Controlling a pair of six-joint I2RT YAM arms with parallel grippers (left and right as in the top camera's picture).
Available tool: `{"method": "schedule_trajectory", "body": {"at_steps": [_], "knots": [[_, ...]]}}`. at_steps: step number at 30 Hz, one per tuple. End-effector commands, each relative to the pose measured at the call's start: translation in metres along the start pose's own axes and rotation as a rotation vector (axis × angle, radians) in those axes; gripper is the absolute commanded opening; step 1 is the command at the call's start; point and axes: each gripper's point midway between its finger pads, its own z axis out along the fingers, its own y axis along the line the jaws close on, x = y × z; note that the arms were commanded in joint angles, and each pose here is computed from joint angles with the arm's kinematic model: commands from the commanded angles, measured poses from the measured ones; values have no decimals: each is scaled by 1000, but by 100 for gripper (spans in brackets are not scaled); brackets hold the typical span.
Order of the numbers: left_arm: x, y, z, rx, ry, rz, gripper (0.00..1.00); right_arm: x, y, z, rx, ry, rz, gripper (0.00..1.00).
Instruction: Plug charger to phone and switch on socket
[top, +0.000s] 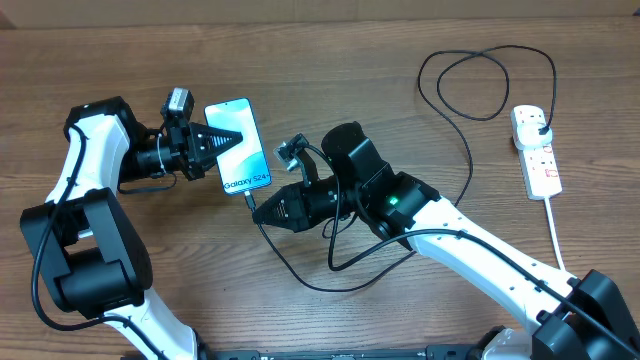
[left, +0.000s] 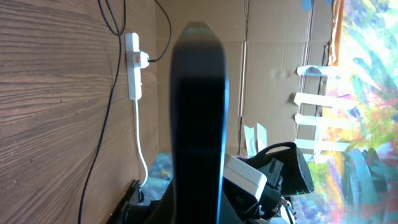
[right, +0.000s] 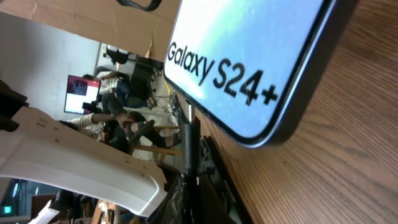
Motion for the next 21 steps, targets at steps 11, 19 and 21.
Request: {"method": "schedule_trajectory", "body": {"at_steps": [11, 19, 21], "knots": [[-1, -16, -1, 38, -27, 39, 4, -7, -3, -2, 10, -27, 40, 4], [-2, -16, -4, 38, -37, 38, 4, -12, -8, -7, 18, -44, 68, 4], [-2, -16, -4, 38, -37, 38, 4, -12, -8, -7, 19, -43, 69, 4]]}}
